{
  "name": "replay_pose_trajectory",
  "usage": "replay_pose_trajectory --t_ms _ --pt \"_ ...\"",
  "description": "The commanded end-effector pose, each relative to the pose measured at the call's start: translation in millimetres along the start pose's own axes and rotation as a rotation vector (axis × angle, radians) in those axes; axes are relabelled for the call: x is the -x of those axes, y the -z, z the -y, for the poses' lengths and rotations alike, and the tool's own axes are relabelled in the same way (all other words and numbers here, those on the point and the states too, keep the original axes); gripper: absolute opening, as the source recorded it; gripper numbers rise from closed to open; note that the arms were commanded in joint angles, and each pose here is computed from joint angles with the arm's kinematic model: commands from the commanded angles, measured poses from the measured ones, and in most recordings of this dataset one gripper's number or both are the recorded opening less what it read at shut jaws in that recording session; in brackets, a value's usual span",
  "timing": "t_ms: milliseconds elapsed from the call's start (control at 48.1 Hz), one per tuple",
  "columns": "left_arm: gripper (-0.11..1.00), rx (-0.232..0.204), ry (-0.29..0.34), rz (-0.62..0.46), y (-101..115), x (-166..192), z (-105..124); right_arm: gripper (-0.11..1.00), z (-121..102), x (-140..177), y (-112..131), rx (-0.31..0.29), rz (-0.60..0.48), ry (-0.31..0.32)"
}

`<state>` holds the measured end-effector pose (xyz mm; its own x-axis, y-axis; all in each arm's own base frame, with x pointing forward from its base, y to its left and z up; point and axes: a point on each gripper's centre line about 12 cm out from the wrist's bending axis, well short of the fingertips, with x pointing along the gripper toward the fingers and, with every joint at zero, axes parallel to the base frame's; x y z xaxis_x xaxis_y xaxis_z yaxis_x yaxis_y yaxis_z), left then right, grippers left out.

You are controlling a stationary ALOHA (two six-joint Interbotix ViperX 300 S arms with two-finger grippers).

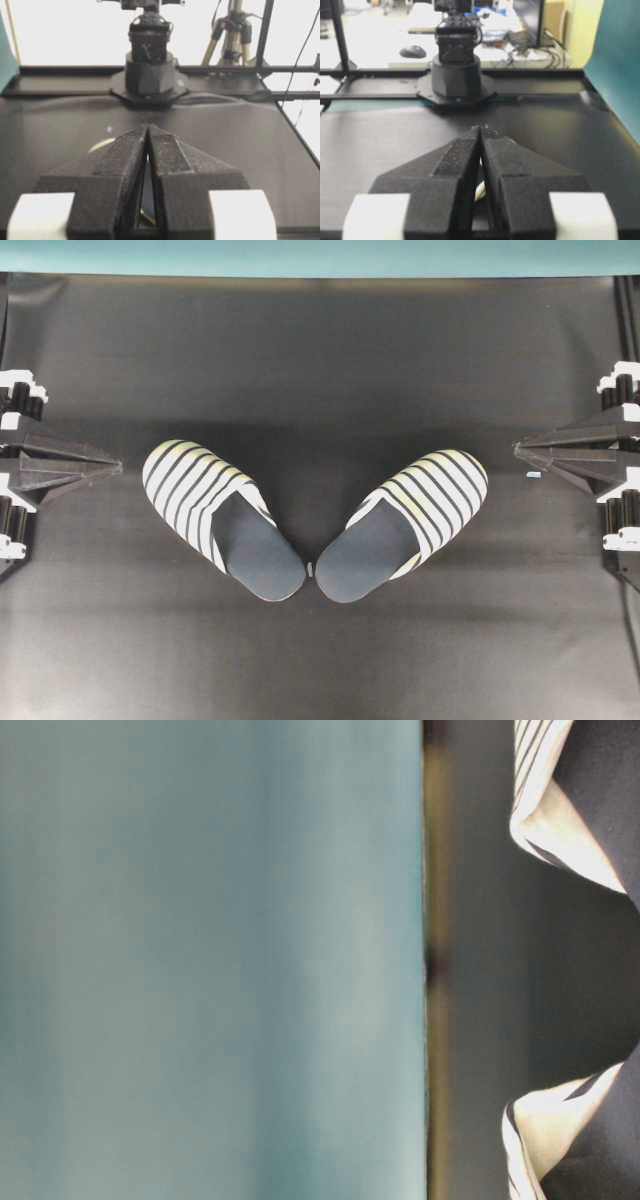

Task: Arrange the slippers with the left arm.
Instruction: 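Move the left gripper toward the left striped slipper's upper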

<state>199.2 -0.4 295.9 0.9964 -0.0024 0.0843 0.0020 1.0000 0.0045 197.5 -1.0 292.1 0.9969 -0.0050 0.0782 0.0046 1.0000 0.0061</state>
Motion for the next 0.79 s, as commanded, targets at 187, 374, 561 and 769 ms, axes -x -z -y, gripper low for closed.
replay_pose_trajectory --t_ms 187,374,561,769 --pt "0.49 -0.029 0.004 -0.177 30 -10 -1 0.47 2 2 5 0.001 -0.02 0.01" --pt "0.65 -0.017 -0.002 -0.206 33 -14 -2 0.68 4 4 5 0.0 -0.024 0.021" --pt "0.29 0.037 -0.013 -0.347 43 -32 -2 0.45 5 4 12 -0.006 -0.078 0.029" --pt "0.0 0.095 -0.047 -0.5 52 -54 -6 0.1 6 5 20 -0.006 -0.149 0.03"
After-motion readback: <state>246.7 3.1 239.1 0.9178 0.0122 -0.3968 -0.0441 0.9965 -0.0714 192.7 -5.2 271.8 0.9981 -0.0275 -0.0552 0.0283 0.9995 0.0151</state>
